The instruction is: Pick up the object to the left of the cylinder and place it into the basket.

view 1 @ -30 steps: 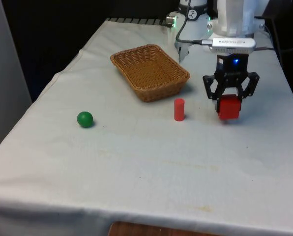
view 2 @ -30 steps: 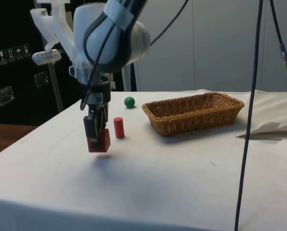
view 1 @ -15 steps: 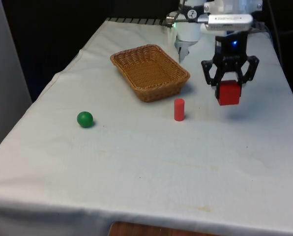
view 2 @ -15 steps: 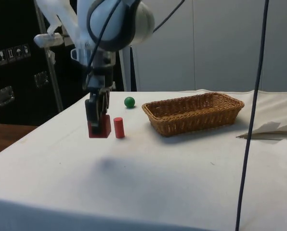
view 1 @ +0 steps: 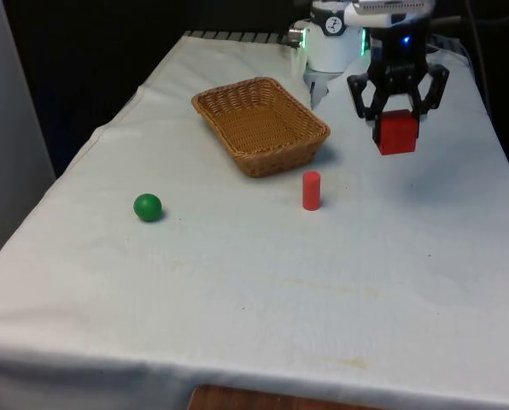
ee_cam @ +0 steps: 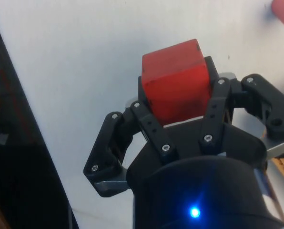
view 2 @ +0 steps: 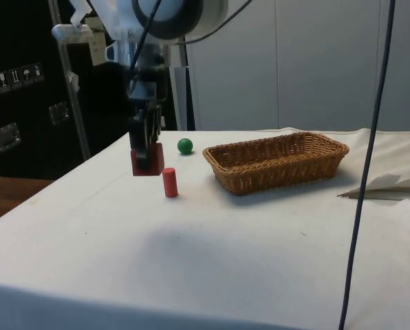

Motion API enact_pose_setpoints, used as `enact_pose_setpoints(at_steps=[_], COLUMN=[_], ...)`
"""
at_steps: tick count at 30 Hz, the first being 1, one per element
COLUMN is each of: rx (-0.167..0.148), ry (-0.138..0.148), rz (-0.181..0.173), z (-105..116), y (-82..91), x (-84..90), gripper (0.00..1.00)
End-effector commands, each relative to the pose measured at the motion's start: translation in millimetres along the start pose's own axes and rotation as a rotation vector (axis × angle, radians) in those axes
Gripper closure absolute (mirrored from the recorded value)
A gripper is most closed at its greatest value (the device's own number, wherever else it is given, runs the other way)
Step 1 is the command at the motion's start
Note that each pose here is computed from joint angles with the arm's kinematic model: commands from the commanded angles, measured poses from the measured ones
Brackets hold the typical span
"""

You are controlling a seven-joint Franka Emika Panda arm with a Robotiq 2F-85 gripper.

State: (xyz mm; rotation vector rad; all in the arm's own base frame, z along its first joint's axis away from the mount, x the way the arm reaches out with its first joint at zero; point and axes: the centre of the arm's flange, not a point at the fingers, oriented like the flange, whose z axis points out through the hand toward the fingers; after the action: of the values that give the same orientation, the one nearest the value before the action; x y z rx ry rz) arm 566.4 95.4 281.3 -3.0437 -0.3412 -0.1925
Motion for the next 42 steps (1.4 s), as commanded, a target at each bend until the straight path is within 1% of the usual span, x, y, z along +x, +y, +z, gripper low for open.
enact_pose_setpoints(at_steps=[1, 2, 3, 4, 11, 12, 13, 20, 21, 22, 23, 30, 31, 32, 37, 38, 40, 41, 42], rx=[-0.008, -0.006, 0.002, -0.006, -0.008, 0.000, -0.010, -0.026, -0.015, -0.027, -0.031, -0.043, -0.033, -0.046, -0.044, -0.041, -0.037, -0.030, -0.036], ry=[-0.007, -0.009, -0.005, -0.010, -0.018, -0.016, -0.020, -0.029, -0.029, -0.030, -0.033, -0.043, -0.045, -0.046, -0.053, -0.056, -0.059, -0.066, -0.061], rz=[-0.001, -0.002, -0.002, -0.004, -0.022, -0.021, -0.025, -0.045, -0.040, -0.046, -0.053, -0.067, -0.064, -0.071, -0.081, -0.084, -0.088, -0.084, -0.088], z=[-4, -6, -5, -8, -22, -21, -23, -29, -27, -29, -30, -32, -32, -33, -33, -32, -31, -31, -31], y=[2.0, 2.2, 0.8, 2.4, 6.6, 5.7, 7.6, 15.5, 13.5, 16.5, 18.4, 26.1, 23.6, 28.9, 38.0, 42.2, 45.9, 44.6, 48.2], x=[-2.8, -3.4, -1.7, -4.3, -11.2, -9.8, -12.5, -24.9, -22.5, -26.5, -30.2, -42.2, -40.0, -45.5, -56.0, -61.1, -66.1, -64.2, -69.0], gripper=[0.99, 0.99, 0.99, 0.99, 0.99, 0.99, 0.99, 0.99, 0.99, 0.99, 0.99, 0.99, 0.99, 0.99, 0.99, 0.99, 0.99, 0.99, 0.99])
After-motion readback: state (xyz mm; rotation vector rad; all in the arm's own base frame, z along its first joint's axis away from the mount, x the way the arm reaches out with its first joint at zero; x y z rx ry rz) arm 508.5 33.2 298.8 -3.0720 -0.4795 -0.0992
